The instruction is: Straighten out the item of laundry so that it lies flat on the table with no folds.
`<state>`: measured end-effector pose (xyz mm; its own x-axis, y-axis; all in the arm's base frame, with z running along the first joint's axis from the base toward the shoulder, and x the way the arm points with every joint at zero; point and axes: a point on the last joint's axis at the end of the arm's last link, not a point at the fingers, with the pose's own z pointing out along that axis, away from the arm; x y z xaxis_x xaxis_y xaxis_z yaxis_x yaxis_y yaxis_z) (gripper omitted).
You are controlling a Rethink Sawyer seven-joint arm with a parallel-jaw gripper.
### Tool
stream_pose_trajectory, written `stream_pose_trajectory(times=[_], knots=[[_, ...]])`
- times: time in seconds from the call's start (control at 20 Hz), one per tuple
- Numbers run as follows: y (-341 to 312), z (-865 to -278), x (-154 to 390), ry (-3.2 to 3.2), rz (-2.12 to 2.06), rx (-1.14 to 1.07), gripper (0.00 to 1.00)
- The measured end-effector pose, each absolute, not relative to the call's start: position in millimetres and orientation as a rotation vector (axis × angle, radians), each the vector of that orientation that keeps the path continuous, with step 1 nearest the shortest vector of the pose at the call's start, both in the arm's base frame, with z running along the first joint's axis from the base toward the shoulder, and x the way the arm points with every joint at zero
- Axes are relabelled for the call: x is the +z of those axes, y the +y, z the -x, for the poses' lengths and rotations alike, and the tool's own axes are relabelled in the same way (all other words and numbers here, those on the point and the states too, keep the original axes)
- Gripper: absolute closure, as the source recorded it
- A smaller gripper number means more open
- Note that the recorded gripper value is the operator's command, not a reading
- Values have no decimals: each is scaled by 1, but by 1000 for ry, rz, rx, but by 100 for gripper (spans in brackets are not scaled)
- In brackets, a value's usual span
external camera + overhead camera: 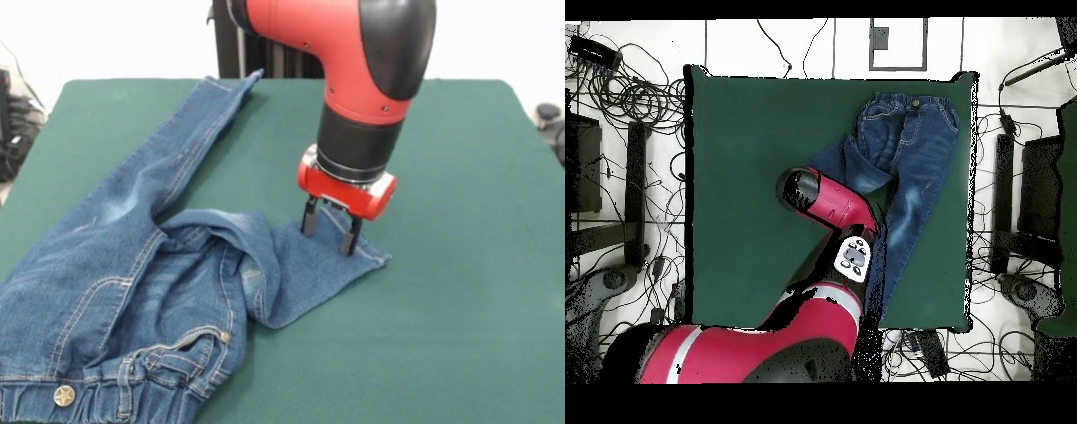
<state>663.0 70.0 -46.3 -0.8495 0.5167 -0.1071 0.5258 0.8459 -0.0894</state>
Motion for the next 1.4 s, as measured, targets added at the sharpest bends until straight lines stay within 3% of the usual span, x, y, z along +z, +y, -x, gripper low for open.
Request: stream_pose_trajectory(times=[0.55, 0.6, 1.4], knots=[[55, -667, -47, 2925, -954, -40, 0], [50, -667, -45, 2917, -964, -6, 100], [45, -663, -45, 2926, -920, 12, 100]])
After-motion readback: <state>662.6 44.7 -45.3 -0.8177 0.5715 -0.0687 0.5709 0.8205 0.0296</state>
